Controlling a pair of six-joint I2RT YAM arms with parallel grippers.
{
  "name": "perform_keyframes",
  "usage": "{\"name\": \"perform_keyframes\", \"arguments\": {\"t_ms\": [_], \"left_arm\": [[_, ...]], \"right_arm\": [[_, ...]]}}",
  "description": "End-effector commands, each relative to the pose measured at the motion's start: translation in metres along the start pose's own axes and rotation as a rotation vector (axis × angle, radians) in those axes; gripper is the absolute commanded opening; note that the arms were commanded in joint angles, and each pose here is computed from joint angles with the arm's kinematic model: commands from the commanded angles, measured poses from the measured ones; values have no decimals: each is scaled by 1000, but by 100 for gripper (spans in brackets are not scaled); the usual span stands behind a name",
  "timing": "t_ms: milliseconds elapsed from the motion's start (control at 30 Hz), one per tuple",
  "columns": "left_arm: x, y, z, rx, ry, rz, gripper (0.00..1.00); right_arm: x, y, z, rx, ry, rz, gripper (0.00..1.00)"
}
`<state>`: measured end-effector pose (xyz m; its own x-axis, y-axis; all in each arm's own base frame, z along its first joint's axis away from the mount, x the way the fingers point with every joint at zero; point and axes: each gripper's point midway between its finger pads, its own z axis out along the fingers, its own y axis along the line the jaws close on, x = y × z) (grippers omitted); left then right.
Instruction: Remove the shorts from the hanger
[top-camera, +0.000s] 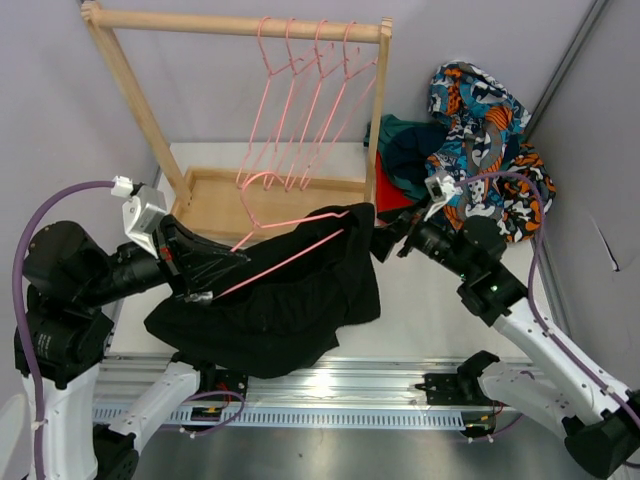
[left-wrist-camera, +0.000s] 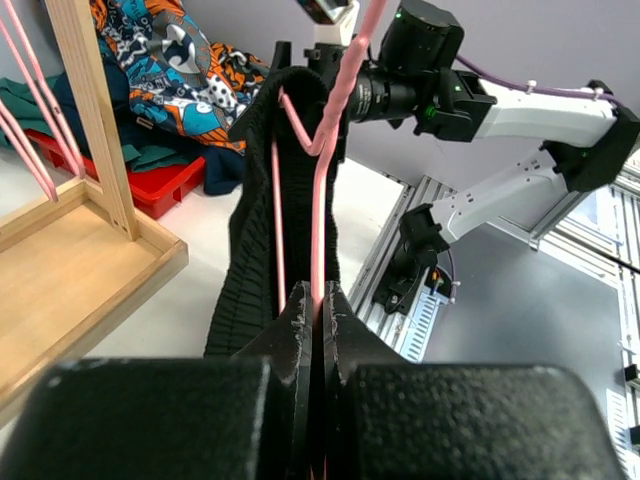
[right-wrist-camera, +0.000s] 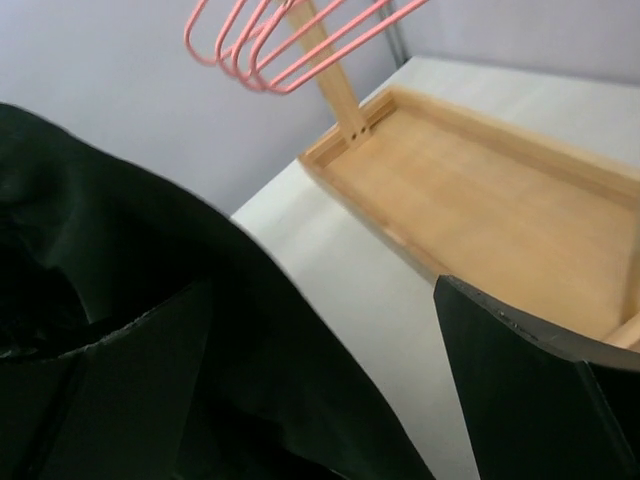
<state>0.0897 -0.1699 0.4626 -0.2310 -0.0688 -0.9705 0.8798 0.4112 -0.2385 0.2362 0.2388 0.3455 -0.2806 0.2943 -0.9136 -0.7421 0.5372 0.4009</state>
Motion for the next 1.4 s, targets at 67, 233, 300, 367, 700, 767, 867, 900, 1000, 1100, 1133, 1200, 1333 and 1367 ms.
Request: {"name": "perform_keyframes", "arguments": {"t_ms": [67, 233, 300, 367, 700, 767, 867, 900, 1000, 1100, 1133, 1200, 1333, 1367], "left_arm": [[-9, 0, 2, 6, -32, 36, 0], [-9, 2, 1, -10, -35, 41, 0], [-7, 3, 1, -14, -31, 36, 0], [-6, 4, 1, -15, -33, 37, 0], [-4, 11, -2, -73, -29, 38, 0], [-3, 11, -3, -77, -29, 41, 0], [-3, 12, -4, -85, -29, 42, 0], [-3, 12, -3, -85, -28, 41, 0], [-3, 13, -3, -90, -30, 42, 0], [-4, 14, -2, -92, -27, 38, 0], [-4, 13, -3, -89, -28, 40, 0], [-6, 11, -4, -86, -31, 46, 0], [-6, 10, -6, -92, -32, 50, 0], [-5, 11, -5, -93, -29, 49, 0]], "right_arm": [[-21, 23, 22, -38, -85, -46, 100], [-8, 28, 31, -75, -58, -40, 59], [-6, 31, 30, -91, -58, -44, 30], [-5, 30, 30, -94, -63, -42, 0], [-23, -9, 7, 118, -155, -68, 0], [-34, -36, -7, 206, -186, -63, 0], [-48, -51, -31, 250, -232, -50, 0], [-53, -53, -40, 238, -236, -63, 0], [-54, -60, -55, 279, -250, -65, 0], [-52, -78, -68, 380, -268, -67, 0], [-49, -85, -70, 405, -258, -61, 0], [-48, -100, -77, 449, -255, -38, 0], [-38, -117, -79, 461, -228, 24, 0], [-38, -115, -78, 447, -230, 29, 0]]}}
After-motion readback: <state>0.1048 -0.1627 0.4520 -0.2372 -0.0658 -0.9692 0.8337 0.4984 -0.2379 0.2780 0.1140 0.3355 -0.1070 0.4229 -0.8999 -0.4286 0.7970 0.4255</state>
